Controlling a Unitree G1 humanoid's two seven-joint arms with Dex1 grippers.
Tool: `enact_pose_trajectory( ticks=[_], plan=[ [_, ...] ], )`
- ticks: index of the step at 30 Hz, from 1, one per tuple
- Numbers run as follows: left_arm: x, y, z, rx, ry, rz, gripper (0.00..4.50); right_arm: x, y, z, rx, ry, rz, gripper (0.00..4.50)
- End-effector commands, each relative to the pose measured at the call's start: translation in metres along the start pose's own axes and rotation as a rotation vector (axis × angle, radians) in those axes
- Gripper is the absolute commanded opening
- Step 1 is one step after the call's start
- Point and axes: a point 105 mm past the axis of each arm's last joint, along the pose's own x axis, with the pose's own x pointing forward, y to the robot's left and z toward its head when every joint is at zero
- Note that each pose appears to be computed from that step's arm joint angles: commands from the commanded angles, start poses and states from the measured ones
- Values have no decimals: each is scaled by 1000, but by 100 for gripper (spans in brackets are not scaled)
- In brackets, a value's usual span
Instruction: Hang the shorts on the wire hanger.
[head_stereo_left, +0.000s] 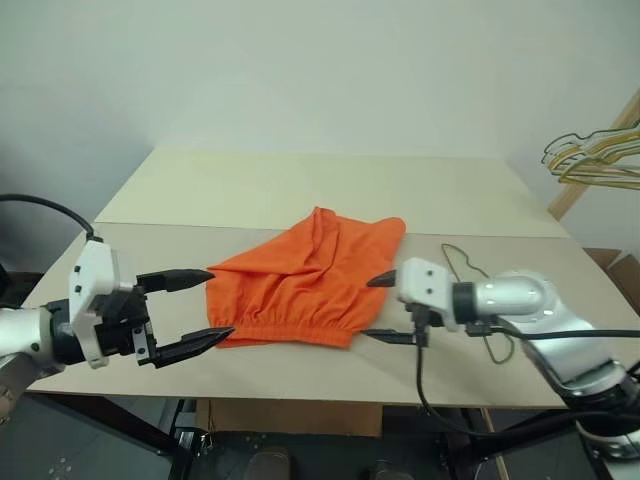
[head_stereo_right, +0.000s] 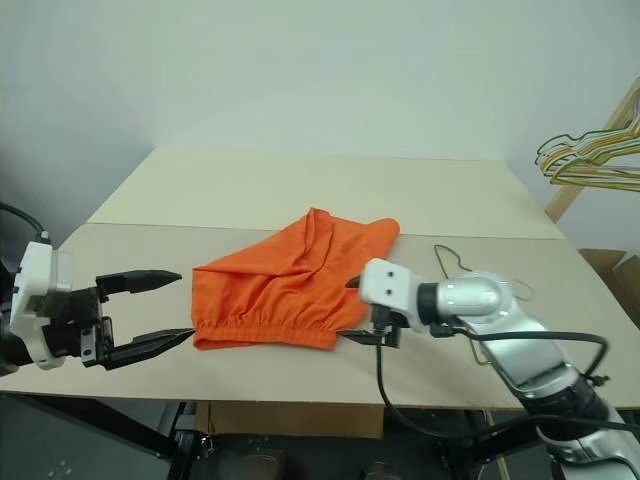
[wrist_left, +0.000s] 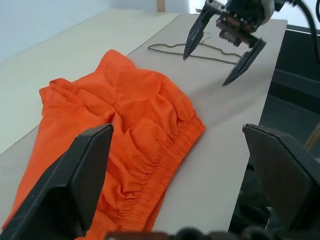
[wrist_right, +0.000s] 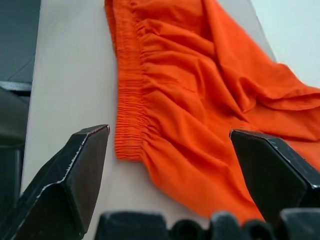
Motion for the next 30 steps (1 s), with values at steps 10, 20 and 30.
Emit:
enact_pose_trajectory(
  ticks=[10, 20, 30],
  plan=[
    [9, 4, 8, 42, -18, -55, 450, 94, 14, -12, -113, 222, 68, 409],
    [14, 3, 6, 45, -24, -71, 450, 81, 9, -13, -156, 199, 73, 83],
    [20, 4, 4, 62, -34, -92, 450, 16, -4, -44, -457, 155, 194, 7]
  ],
)
